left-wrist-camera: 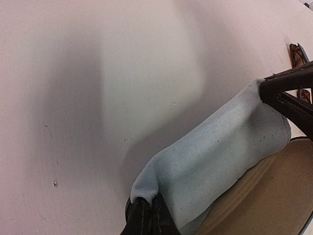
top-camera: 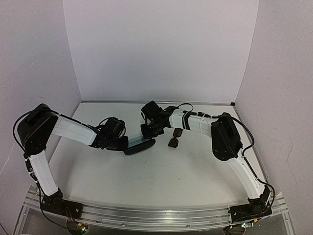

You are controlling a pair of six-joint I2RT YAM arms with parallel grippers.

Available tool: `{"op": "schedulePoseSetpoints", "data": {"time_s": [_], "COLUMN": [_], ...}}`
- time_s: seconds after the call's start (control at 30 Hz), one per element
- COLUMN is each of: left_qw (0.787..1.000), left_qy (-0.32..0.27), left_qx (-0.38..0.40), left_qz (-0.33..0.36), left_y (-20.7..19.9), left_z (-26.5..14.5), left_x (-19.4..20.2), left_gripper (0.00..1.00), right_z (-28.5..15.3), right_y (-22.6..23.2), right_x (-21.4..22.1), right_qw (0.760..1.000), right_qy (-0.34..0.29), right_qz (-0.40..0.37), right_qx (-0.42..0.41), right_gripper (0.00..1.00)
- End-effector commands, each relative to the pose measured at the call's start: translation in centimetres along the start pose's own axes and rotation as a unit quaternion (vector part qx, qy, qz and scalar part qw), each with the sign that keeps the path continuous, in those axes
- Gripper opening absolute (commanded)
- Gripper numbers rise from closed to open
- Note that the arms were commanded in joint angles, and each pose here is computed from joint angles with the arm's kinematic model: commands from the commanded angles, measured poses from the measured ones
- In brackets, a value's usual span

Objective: Organize the sunglasses
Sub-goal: Place the glasses cleaning cloth in the sunglasses case.

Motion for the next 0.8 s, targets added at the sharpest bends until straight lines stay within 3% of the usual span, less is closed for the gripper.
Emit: {"op": "schedulePoseSetpoints", "data": {"time_s": [0.0,0.7,0.77], "left_qw": [1.000,1.000,1.000], "left_qy": [-0.009,0.007,0.008], "left_qx": [0.007,0.002,0.001], "left_qz": [0.002,0.002,0.001], "left_y": [-0.44,0.08,0.09], "left_z": [0.11,0.33,0.34], "left_x": [-0.88,-0.04,-0.01], "left_gripper": [0.02,0.00,0.03], "right_z": [-0.28,0.00,-0.04], "right_y": [-0.13,-0.86,-0.92], "right_x": [-0.73,0.03,0.00], "right_qw": [1.000,1.000,1.000], "right_qy": [-0.014,0.001,0.001], "right_qz": [0.002,-0.001,-0.001], "right_qx": [-0.002,0.013,0.014], "right_gripper": [0.00,0.00,0.08]}}
Point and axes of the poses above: each gripper's point midway between its finger pads, its own z axis out along the fingers, its own y axis along the line the jaws close on, x = y × z, the point moved 5 cm from there along -z, back along the fingers, and after that the axes turned 11 degrees about -z, right-handed, at the moved point
